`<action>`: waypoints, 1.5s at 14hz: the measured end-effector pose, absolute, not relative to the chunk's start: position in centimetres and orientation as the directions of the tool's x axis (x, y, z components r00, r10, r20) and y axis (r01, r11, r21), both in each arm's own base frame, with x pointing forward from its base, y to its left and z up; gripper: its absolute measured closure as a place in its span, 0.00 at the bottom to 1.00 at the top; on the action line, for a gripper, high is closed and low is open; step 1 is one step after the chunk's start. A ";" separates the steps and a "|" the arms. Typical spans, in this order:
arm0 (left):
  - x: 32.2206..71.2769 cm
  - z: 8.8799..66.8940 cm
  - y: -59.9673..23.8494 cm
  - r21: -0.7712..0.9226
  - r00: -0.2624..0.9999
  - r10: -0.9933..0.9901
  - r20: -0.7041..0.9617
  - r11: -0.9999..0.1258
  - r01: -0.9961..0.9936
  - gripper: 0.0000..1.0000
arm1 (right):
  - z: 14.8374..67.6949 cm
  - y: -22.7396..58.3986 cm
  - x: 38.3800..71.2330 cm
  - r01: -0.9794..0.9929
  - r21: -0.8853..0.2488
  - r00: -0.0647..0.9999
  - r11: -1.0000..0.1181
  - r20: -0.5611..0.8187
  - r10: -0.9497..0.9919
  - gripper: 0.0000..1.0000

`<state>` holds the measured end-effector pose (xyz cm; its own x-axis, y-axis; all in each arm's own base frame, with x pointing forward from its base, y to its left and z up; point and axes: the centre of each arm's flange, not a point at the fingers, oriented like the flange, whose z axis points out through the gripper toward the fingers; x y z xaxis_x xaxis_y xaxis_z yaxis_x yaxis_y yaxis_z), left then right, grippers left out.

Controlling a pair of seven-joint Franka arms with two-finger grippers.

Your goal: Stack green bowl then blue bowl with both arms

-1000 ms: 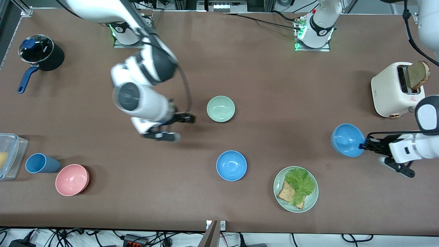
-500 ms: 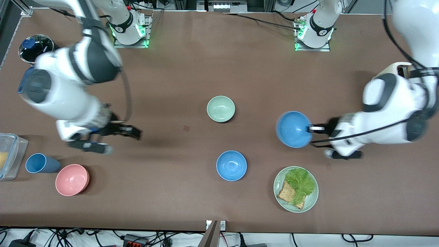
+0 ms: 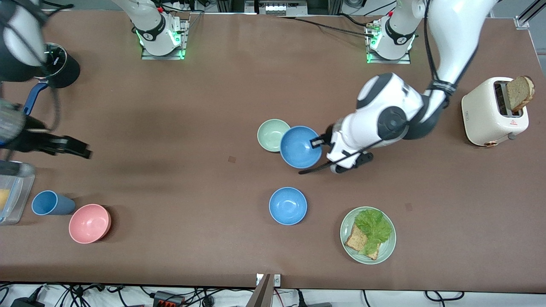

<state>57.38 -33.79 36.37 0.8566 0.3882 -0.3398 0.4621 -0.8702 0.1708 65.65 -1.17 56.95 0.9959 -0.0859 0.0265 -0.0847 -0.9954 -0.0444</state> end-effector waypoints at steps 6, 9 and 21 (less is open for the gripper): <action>50.9 31.6 -39.2 0.193 0.840 0.449 -0.306 -0.834 0.516 0.96 | 61.6 -4.1 63.4 -0.091 -0.048 0.993 -0.995 0.068 -0.094 0.00; 49.4 30.1 -39.9 0.187 0.851 0.441 -0.285 -0.845 0.500 0.96 | 61.2 -4.0 62.9 -0.089 -0.039 0.994 -0.995 0.055 -0.091 0.00; 48.2 26.4 -41.4 0.176 0.872 0.422 -0.247 -0.865 0.469 0.96 | 59.9 -3.8 60.9 -0.082 -0.005 0.995 -0.997 0.060 -0.082 0.00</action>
<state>48.17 -41.42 26.42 0.8721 0.4225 -0.2468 0.4691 -0.8653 0.1765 60.86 -3.79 59.87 0.9948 -0.0818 0.0605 -0.0816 -0.9966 -0.0054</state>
